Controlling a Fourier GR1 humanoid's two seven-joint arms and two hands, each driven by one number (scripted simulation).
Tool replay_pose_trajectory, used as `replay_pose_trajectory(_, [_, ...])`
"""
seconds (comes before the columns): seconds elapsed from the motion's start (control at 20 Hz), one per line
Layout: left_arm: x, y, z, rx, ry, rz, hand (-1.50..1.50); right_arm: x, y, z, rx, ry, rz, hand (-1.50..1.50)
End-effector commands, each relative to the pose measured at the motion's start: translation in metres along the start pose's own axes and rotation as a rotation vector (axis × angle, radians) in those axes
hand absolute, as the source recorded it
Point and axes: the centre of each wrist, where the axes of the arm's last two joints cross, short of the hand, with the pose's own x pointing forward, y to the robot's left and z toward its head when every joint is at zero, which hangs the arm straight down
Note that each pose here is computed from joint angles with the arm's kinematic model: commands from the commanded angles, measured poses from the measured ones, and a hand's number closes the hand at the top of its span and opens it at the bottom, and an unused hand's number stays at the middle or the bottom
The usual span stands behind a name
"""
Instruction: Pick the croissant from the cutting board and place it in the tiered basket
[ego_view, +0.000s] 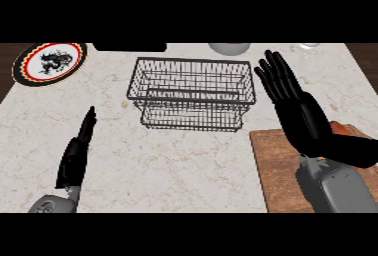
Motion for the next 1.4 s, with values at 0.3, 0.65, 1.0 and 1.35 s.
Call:
replay_pose_trajectory(0.3, [-0.039,0.0,0.038,0.084,0.28,0.102,0.0,0.068,-0.158,0.042,-0.487,0.109,0.96,1.5])
replay_pose_trajectory(0.65, [-0.028,-0.015,0.043,0.021,0.291,0.174,0.0,0.062,-0.154,0.116,-0.89,-0.074,0.825,-1.5])
replay_pose_trajectory(1.0, [-0.029,-0.023,0.052,0.001,0.294,0.162,0.0,0.079,-0.118,0.145,-0.647,0.358,0.981,-1.5])
replay_pose_trajectory(1.35, [-0.018,-0.023,0.04,-0.006,0.283,0.18,0.0,0.1,-0.081,0.145,-0.474,0.668,1.274,-1.5])
